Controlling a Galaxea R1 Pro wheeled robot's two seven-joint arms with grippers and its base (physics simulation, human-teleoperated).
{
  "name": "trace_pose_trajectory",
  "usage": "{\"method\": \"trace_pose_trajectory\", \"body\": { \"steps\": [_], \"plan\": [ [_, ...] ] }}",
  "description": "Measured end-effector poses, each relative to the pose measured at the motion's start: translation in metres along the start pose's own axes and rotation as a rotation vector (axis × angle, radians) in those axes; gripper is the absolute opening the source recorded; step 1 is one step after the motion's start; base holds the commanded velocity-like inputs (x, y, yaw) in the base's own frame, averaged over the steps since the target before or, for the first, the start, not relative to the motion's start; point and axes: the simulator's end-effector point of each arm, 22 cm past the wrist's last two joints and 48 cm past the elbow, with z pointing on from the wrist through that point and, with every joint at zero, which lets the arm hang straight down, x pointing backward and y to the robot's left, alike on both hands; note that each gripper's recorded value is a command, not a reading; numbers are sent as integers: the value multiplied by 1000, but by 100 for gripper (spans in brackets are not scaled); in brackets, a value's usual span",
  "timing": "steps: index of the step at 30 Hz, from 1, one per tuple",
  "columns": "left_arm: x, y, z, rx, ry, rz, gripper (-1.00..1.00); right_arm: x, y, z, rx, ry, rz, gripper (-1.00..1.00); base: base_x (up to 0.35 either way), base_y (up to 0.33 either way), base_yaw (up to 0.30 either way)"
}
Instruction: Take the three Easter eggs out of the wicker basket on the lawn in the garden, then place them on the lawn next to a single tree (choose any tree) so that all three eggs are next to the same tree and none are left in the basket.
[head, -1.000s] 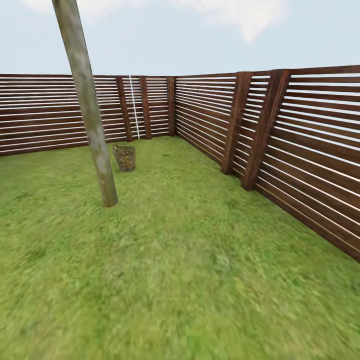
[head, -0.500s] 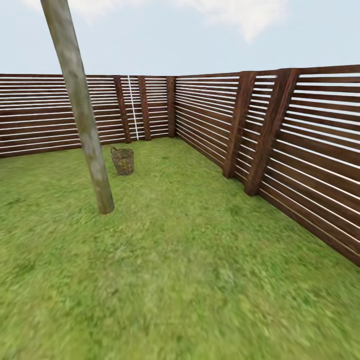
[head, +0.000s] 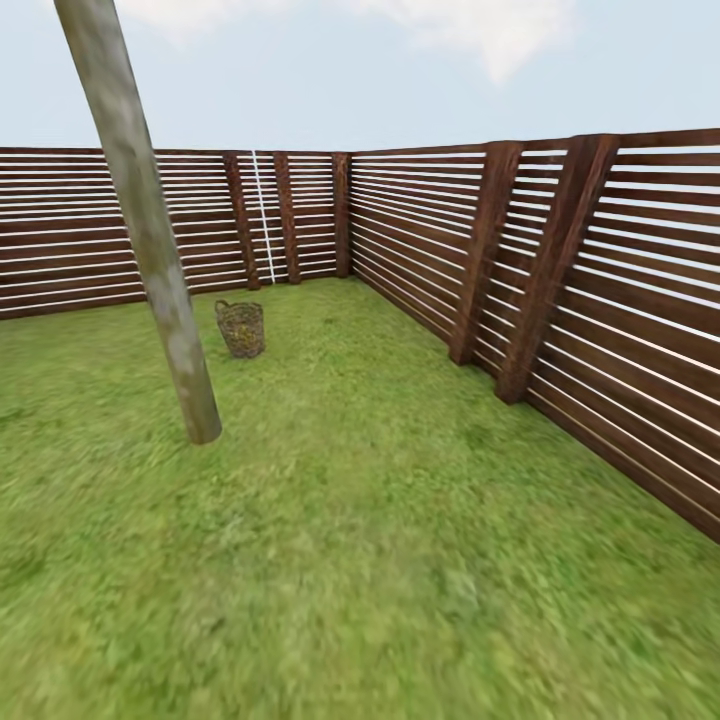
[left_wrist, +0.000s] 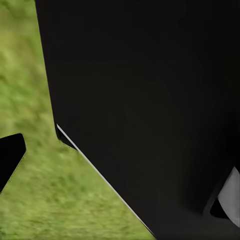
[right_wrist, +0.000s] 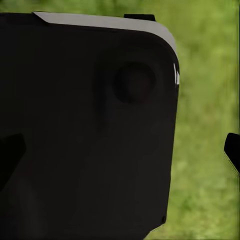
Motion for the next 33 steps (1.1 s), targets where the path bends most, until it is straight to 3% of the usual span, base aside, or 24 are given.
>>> {"method": "trace_pose_trajectory", "body": {
  "steps": [33],
  "plan": [
    [0,0,0,0,0,0,100,1,2,0,-3,3,0,100,342,0,0]
  ]
}}
